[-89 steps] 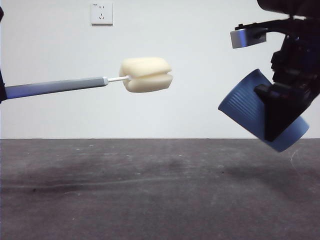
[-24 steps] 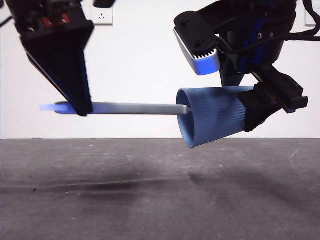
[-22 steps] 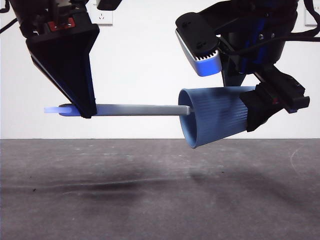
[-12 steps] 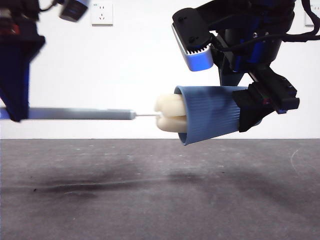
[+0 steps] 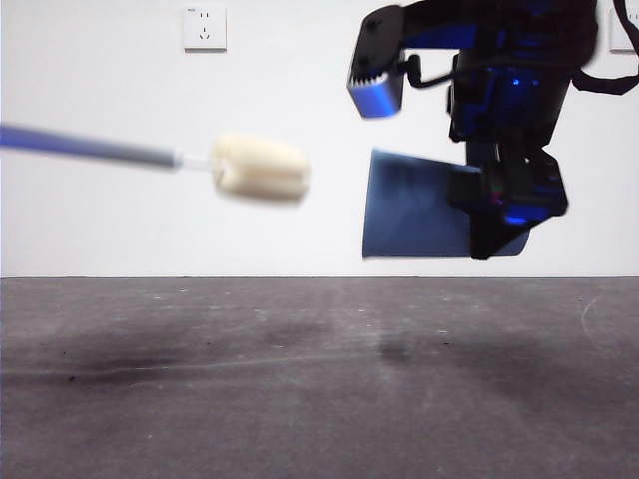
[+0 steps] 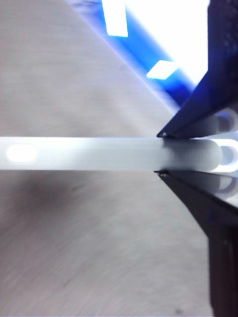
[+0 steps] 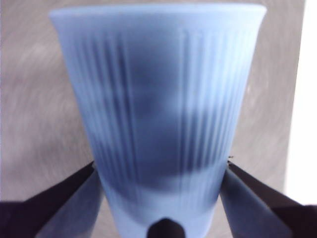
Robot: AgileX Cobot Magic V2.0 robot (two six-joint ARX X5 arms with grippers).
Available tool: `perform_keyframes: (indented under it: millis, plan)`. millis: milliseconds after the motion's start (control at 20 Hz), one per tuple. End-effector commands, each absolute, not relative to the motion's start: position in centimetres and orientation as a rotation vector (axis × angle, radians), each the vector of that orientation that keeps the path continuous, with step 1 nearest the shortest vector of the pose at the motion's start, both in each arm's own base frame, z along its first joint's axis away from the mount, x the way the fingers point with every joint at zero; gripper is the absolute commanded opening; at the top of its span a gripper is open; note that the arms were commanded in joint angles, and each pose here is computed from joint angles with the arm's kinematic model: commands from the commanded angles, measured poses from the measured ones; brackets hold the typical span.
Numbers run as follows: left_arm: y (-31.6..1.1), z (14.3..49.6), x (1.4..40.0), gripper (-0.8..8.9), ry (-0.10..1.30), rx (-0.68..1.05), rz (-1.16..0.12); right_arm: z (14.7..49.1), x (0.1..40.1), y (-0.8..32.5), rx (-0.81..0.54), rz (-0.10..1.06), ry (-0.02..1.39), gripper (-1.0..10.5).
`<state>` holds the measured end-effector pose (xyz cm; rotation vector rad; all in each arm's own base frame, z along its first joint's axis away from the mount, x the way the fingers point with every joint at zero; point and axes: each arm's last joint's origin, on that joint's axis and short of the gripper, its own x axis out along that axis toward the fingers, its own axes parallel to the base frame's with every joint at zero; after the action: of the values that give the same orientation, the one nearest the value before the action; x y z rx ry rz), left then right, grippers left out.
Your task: Pick up the cup brush,pick up the cup,insert the brush into the cup,clean the cup,put the cup brush back,put the cup back to the fixed position on the table
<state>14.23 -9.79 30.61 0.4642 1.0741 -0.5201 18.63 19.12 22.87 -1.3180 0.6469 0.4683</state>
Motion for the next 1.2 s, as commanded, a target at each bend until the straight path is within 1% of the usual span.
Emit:
perform_keyframes:
  millis: [50,150,250,350,450,650,800,1050,1200]
  plan:
    - [-10.4,31.1,15.2,-0.09,0.981,0.258,-0.44,24.4,18.1,18.6,-0.92,0.344,0.647,-0.1]
    - [-11.4,31.3,16.5,-0.09,0.881,0.119,-0.415,25.9,17.4,18.0,-0.667,0.359,0.632,-0.1]
    - [-12.3,31.2,17.9,-0.09,0.833,0.041,-0.395,27.8,16.4,17.2,-0.456,0.381,0.595,-0.1]
    - [-13.2,30.5,19.2,-0.09,0.825,0.007,-0.349,29.7,15.4,16.2,-0.317,0.418,0.533,-0.1]
    - [-14.1,29.3,20.6,-0.09,0.845,-0.009,-0.319,31.3,14.5,15.2,-0.237,0.438,0.468,-0.1]
    - [-15.9,26.2,23.1,-0.09,0.884,-0.08,-0.277,33.2,12.9,13.3,-0.176,0.445,0.383,-0.1]
    - [-16.7,23.5,24.0,-0.09,0.923,-0.134,-0.23,33.8,12.2,12.5,-0.16,0.447,0.361,-0.1]
    - [-16.7,19.9,23.9,-0.09,0.935,-0.159,-0.151,33.7,11.9,12.2,-0.174,0.446,0.38,-0.1]
    - [-16.4,18.7,23.5,-0.09,0.934,-0.156,-0.136,33.7,11.9,12.2,-0.17,0.447,0.376,-0.1]
